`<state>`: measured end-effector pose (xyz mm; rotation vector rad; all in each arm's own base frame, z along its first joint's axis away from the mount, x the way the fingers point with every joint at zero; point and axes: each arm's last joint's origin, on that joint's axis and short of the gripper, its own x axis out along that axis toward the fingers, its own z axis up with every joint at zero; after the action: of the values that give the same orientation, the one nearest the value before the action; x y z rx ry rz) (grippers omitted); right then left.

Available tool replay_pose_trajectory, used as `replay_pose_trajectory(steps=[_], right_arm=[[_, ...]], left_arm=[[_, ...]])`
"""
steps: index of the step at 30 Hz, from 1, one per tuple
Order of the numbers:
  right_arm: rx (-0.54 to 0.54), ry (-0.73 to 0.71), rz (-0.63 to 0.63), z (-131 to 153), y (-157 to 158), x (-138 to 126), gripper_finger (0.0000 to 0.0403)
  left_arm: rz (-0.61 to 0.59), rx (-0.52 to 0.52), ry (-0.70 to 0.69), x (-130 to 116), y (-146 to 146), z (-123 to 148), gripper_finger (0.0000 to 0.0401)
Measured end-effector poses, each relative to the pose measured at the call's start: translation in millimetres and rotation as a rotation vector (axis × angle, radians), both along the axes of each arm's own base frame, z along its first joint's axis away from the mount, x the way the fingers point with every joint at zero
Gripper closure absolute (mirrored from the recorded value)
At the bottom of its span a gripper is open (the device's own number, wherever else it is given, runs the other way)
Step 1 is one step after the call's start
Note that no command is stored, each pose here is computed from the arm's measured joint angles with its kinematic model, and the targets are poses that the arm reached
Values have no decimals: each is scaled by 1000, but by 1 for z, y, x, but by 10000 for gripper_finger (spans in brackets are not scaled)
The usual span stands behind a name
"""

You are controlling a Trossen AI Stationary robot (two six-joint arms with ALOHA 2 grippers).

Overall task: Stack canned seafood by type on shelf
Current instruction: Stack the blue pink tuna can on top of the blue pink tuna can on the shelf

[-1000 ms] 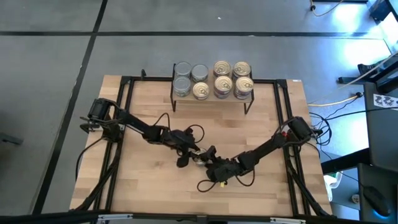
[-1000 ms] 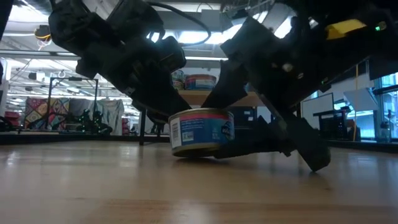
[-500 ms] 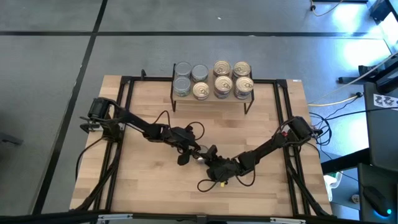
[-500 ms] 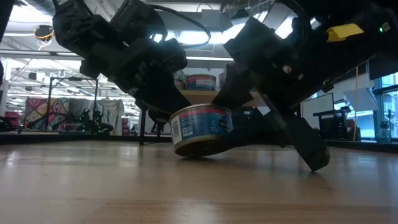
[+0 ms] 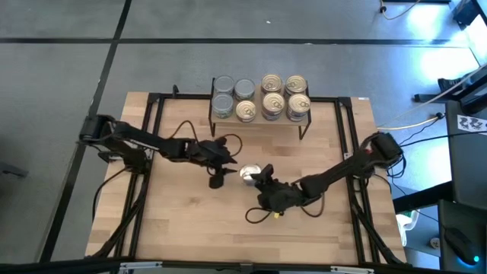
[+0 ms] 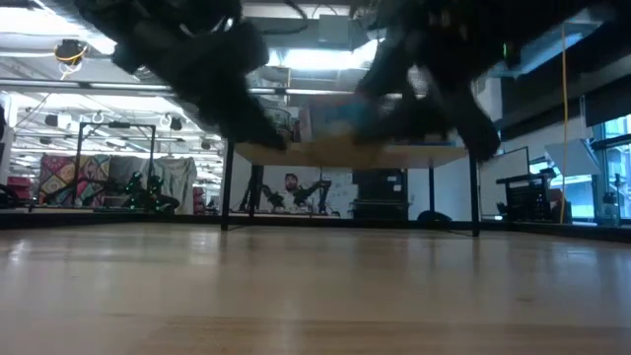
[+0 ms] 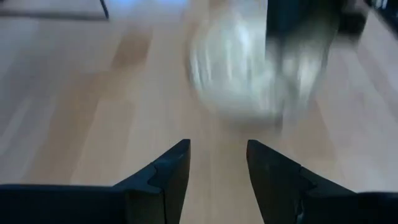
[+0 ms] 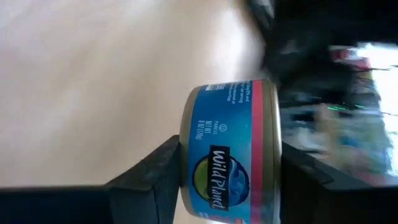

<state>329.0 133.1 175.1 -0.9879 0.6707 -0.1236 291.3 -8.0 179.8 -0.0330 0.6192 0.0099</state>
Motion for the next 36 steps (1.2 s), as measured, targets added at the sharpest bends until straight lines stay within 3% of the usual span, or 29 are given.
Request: replay_pose_trajectory(steps=[3,13,22,30,36], right_arm=[[-6,-53,-44,19,-6,-2,209],[-42,-135,-89,63,-37,-9,210],[-57,-289,-196,114,-85,9,210],[35,-349,-231,115,-170,20,210],[70,-346,-239,103,-207,24,210]], left_arm=[[-20,23,21,-14,0,1,244],[21,30,-94,-59,11,8,244],[34,55,-118,-72,16,6,244],[31,61,-139,-71,16,9,244],[26,82,-154,-70,16,10,244]])
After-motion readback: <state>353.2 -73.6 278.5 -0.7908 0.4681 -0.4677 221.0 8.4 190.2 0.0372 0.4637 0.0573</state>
